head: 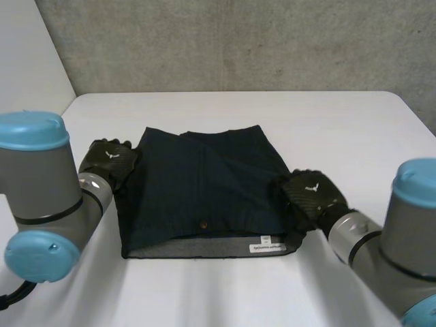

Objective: Fold the shorts.

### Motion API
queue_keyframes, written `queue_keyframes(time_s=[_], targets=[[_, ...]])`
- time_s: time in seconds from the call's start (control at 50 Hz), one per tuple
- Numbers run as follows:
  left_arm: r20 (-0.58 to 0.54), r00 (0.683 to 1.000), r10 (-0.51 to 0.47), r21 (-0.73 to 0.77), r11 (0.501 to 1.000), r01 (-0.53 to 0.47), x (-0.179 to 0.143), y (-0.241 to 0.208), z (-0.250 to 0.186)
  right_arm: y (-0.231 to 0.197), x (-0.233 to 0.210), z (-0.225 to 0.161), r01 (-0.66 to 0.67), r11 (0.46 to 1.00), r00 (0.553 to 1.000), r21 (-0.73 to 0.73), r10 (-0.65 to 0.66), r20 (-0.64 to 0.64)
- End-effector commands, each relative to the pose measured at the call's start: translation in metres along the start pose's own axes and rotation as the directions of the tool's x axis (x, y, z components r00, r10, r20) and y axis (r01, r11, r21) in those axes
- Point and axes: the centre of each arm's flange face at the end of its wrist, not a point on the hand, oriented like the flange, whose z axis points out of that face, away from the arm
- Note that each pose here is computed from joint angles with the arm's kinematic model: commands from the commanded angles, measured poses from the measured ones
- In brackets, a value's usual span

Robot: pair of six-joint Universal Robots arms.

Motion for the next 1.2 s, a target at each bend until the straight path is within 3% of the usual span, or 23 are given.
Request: queue_keyframes(time_s=[0.02,0.1,0.2,0.26,0.28,0.38,0.44,0.52,0.66,0.88,1.0,1.14,1.2], targets=[[0.000,0.999,0.045,-0.037,0.998,-0.045,0.010,0.022,0.022,0.026,-0.004,0.021,0.021,0.999,0.998,-0.024,-0.023,-0.061],[-0.005,0.999,0.039,-0.036,0.999,-0.040,0.012,0.023,0.020,0.026,0.003,0.032,0.038,0.999,0.993,-0.032,-0.041,-0.111],[0.011,1.000,0.029,-0.009,1.000,-0.029,0.005,0.014,0.008,0.010,0.015,0.043,0.177,0.984,0.971,-0.005,-0.175,-0.160],[0.031,0.999,0.020,0.029,0.999,-0.021,-0.002,0.004,-0.002,-0.008,0.050,0.057,0.289,0.957,0.927,0.016,-0.276,-0.254],[0.040,0.999,0.016,0.050,0.999,-0.018,-0.005,0.000,-0.006,-0.019,0.083,0.070,0.372,0.928,0.875,0.004,-0.349,-0.334],[0.065,0.998,-0.001,0.107,0.994,-0.005,-0.012,-0.013,-0.020,-0.038,0.124,0.106,0.502,0.865,0.780,0.011,-0.447,-0.439],[0.068,0.998,-0.008,0.122,0.992,0.000,-0.013,-0.015,-0.024,-0.049,0.145,0.127,0.531,0.846,0.744,0.039,-0.444,-0.499],[0.065,0.998,-0.012,0.127,0.992,0.004,-0.012,-0.015,-0.029,-0.050,0.161,0.144,0.541,0.839,0.729,0.056,-0.434,-0.530],[0.054,0.999,-0.008,0.114,0.993,0.002,-0.009,-0.010,-0.031,-0.041,0.151,0.145,0.501,0.864,0.768,0.055,-0.414,-0.489],[0.074,0.997,-0.012,0.178,0.984,-0.002,-0.010,-0.017,-0.019,-0.071,0.121,0.047,0.201,0.976,0.906,0.081,-0.155,-0.393],[0.031,1.000,-0.005,0.220,0.975,-0.002,-0.001,-0.020,0.004,-0.042,0.077,0.004,-0.030,0.995,0.977,-0.092,0.010,-0.212],[-0.037,0.999,0.008,0.218,0.976,0.001,0.013,-0.015,0.027,0.000,0.023,-0.018,-0.142,0.976,0.989,-0.168,0.145,0.006],[-0.081,0.997,0.018,0.199,0.980,-0.001,0.022,-0.006,0.040,0.010,0.013,-0.017,-0.155,0.978,0.987,-0.141,0.160,0.027]])
